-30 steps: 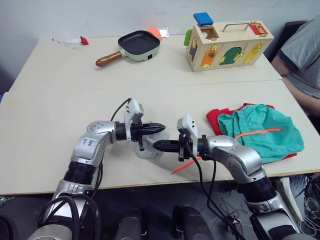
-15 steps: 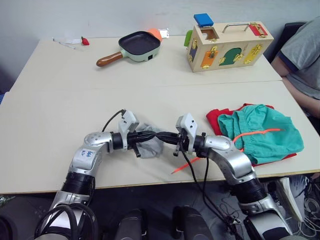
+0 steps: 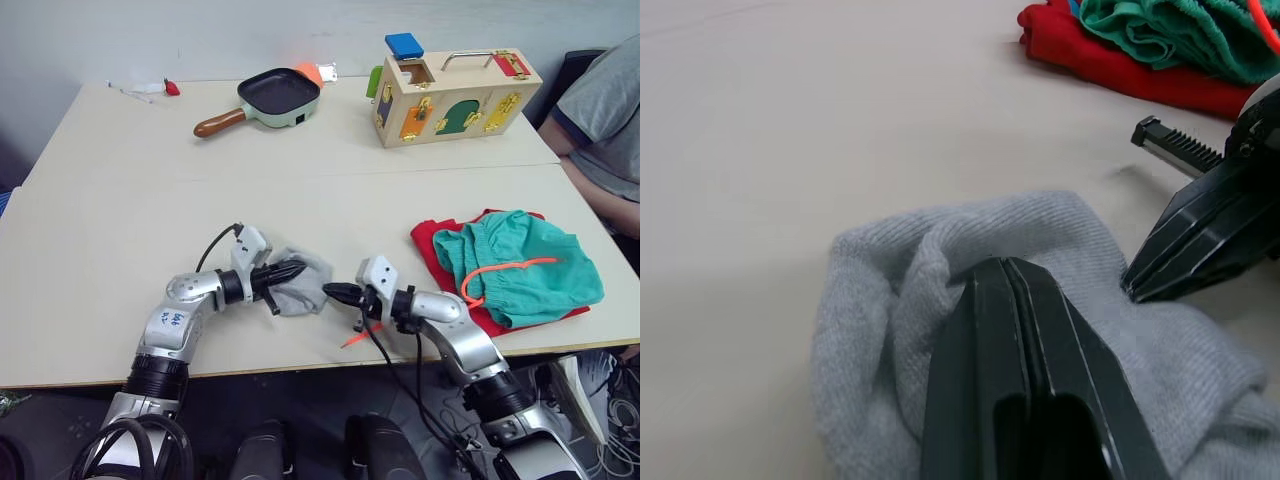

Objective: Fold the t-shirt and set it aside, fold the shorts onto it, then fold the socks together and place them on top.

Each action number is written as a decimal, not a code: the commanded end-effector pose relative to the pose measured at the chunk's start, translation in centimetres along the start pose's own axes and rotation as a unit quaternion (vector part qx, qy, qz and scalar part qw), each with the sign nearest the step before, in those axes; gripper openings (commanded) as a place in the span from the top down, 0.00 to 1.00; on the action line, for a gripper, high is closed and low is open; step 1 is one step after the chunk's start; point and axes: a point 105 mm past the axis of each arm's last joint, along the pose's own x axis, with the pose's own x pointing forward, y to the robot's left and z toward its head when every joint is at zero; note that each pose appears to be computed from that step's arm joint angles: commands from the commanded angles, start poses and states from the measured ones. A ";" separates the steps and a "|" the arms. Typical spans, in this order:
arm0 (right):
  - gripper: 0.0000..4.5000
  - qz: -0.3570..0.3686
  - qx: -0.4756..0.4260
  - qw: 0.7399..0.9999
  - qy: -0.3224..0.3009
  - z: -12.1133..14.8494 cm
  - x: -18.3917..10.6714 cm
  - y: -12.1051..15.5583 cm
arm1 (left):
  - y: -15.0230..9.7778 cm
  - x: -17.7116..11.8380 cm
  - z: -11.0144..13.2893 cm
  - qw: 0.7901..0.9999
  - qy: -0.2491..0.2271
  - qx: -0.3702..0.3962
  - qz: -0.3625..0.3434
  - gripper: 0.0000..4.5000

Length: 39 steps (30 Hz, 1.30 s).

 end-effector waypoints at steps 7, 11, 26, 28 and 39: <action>0.73 0.081 0.271 0.959 0.020 4.1 -3.0 1.3 | 0.0 -1.8 2.9 0.995 -0.063 0.063 -0.035 1.00; 0.44 0.055 0.330 0.941 0.056 3.9 -2.0 1.1 | 0.3 -2.6 2.5 0.995 -0.052 0.074 -0.047 1.00; 0.30 0.018 0.373 0.926 0.057 3.0 4.1 1.1 | 0.7 -3.1 -0.6 0.996 -0.014 0.068 -0.049 1.00; 0.46 0.016 0.370 0.927 0.053 3.1 4.2 0.9 | 0.7 -3.2 -0.6 0.996 -0.015 0.071 -0.049 1.00; 1.00 0.141 0.279 0.950 0.022 9.0 -6.3 1.0 | -2.3 -6.9 6.6 0.980 -0.140 0.099 -0.102 0.91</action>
